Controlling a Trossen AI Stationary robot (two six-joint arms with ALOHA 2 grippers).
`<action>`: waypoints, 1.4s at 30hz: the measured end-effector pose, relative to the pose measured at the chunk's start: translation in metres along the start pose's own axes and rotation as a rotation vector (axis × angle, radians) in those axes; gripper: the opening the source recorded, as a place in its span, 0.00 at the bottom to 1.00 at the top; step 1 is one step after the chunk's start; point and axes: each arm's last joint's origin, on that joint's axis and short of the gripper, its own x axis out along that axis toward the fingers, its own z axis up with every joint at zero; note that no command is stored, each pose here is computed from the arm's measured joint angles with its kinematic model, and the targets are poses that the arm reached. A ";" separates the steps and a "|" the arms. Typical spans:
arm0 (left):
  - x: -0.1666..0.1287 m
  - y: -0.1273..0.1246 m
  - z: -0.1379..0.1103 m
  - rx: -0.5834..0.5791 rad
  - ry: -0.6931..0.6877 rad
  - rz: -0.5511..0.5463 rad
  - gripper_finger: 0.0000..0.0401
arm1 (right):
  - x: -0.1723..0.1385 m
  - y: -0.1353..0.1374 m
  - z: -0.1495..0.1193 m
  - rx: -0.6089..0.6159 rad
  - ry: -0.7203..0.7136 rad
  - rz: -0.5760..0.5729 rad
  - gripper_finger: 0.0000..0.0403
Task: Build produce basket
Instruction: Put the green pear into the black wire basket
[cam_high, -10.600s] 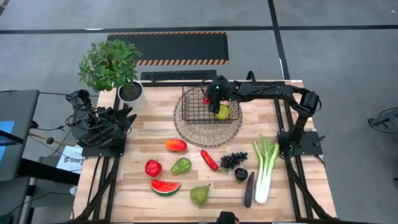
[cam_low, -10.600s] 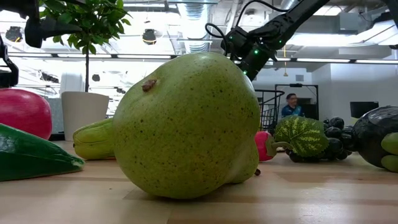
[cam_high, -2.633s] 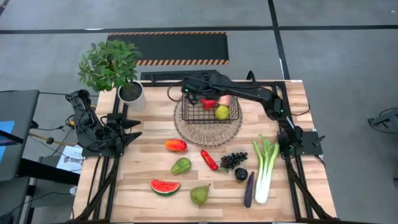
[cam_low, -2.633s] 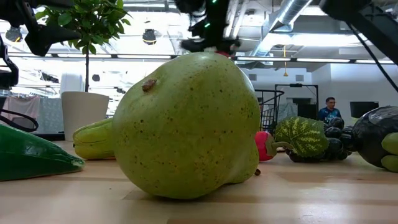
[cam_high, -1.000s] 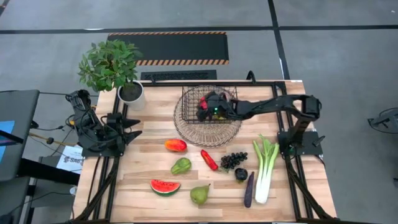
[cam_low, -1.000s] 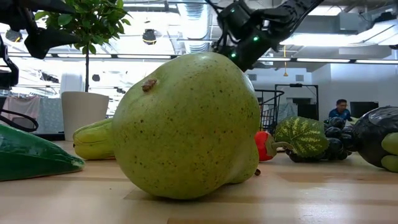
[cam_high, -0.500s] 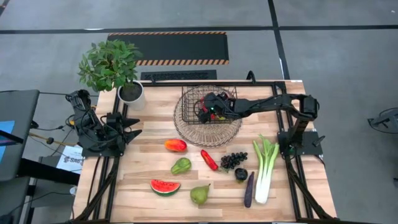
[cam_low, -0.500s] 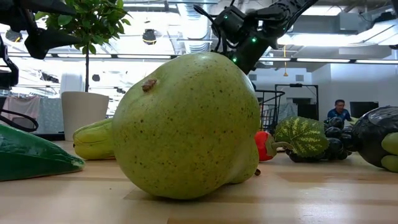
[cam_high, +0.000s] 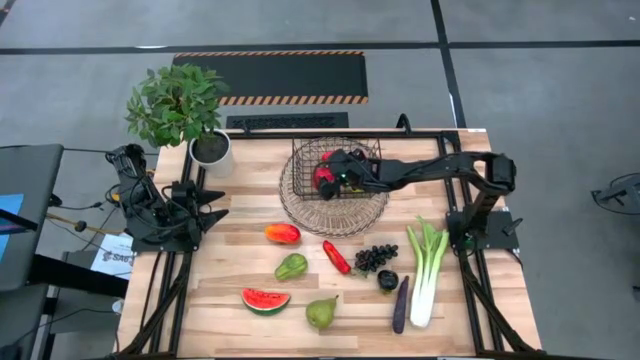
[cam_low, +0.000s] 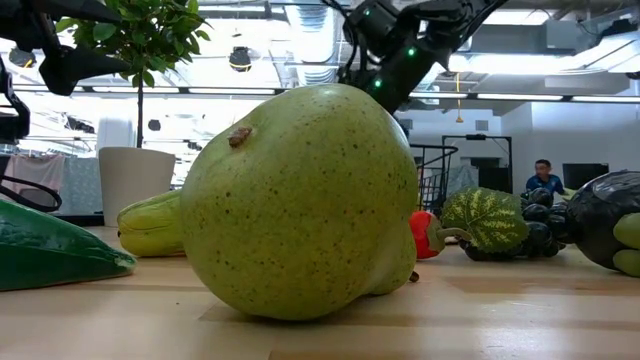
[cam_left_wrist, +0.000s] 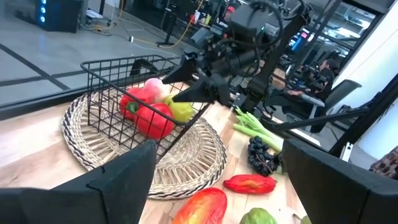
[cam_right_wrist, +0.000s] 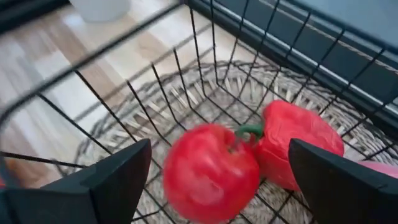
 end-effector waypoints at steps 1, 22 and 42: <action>0.000 0.000 0.000 0.000 0.001 -0.001 0.83 | -0.003 0.001 0.001 0.001 -0.008 0.007 0.97; 0.002 0.001 -0.024 0.008 0.213 -0.132 0.83 | -0.111 0.104 -0.034 0.031 -0.004 0.451 0.96; 0.012 0.008 -0.071 -0.117 0.279 -0.111 0.83 | -0.135 0.201 -0.135 0.103 -0.038 0.596 0.96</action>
